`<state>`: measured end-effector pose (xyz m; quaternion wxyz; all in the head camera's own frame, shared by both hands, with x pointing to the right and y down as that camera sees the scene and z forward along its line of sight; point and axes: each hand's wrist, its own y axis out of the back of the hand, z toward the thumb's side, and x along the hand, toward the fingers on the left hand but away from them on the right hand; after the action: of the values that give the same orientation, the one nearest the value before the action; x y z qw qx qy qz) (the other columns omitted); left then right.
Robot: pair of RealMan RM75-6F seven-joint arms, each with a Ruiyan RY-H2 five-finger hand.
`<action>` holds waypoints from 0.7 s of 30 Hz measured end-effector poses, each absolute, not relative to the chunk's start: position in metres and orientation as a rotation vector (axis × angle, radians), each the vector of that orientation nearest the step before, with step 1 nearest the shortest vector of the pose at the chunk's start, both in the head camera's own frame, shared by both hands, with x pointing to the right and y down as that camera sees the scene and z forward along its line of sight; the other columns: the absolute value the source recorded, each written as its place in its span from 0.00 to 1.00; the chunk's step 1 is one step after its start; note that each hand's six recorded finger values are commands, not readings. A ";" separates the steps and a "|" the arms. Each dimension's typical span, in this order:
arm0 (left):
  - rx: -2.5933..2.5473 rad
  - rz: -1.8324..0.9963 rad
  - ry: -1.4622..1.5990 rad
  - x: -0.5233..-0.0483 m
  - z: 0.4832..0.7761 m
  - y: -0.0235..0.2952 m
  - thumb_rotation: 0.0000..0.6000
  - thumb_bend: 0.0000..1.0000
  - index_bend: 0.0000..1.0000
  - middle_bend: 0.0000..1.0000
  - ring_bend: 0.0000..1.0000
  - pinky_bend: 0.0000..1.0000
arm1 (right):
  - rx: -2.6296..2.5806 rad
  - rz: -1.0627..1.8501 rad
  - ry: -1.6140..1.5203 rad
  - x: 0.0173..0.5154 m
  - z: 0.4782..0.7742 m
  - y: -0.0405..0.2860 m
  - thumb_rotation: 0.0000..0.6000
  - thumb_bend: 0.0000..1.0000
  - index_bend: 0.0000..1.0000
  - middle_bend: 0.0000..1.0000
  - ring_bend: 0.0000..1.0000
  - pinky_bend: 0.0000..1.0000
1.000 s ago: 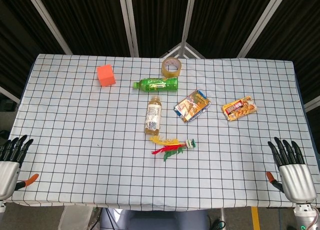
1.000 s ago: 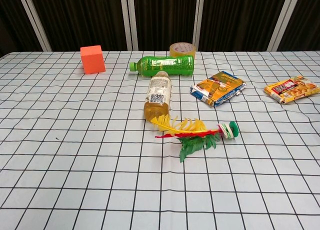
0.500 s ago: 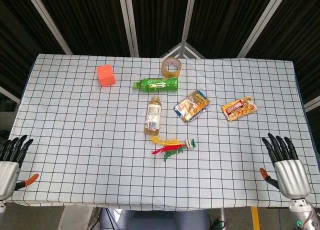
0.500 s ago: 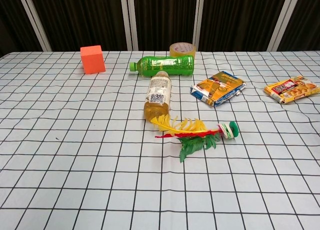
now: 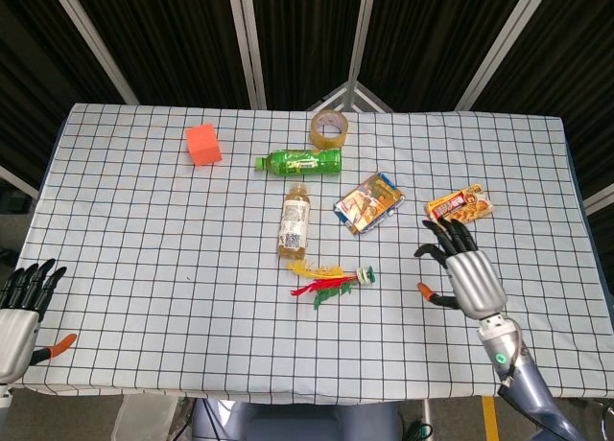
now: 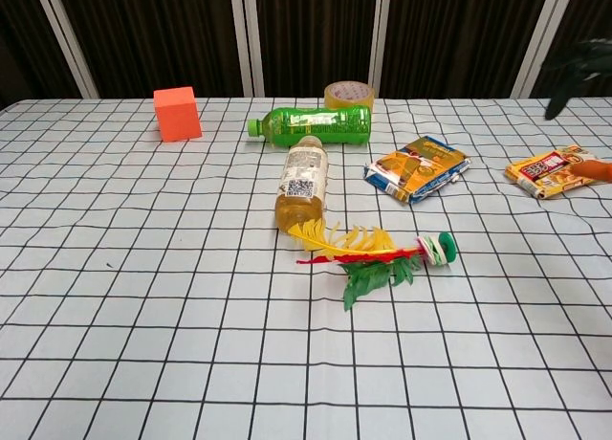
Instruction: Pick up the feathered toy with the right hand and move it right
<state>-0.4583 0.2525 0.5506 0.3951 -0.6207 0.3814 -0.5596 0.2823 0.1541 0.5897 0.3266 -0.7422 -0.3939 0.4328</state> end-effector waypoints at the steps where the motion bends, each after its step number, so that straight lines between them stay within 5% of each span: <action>1: -1.576 -1.418 0.969 -0.458 0.550 0.252 1.00 0.00 0.00 0.00 0.00 0.00 | -1.966 1.132 -1.028 0.274 0.594 0.154 1.00 0.31 0.43 0.14 0.00 0.00; 21: -1.611 -1.432 0.996 -0.463 0.550 0.251 1.00 0.00 0.00 0.00 0.00 0.00 | -2.189 1.125 -0.881 0.139 0.676 0.186 1.00 0.32 0.51 0.18 0.00 0.00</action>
<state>-0.4629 0.2508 0.5503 0.3741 -0.6293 0.3891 -0.5591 0.1393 0.1855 0.6764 0.2607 -0.8084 -0.3253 0.4156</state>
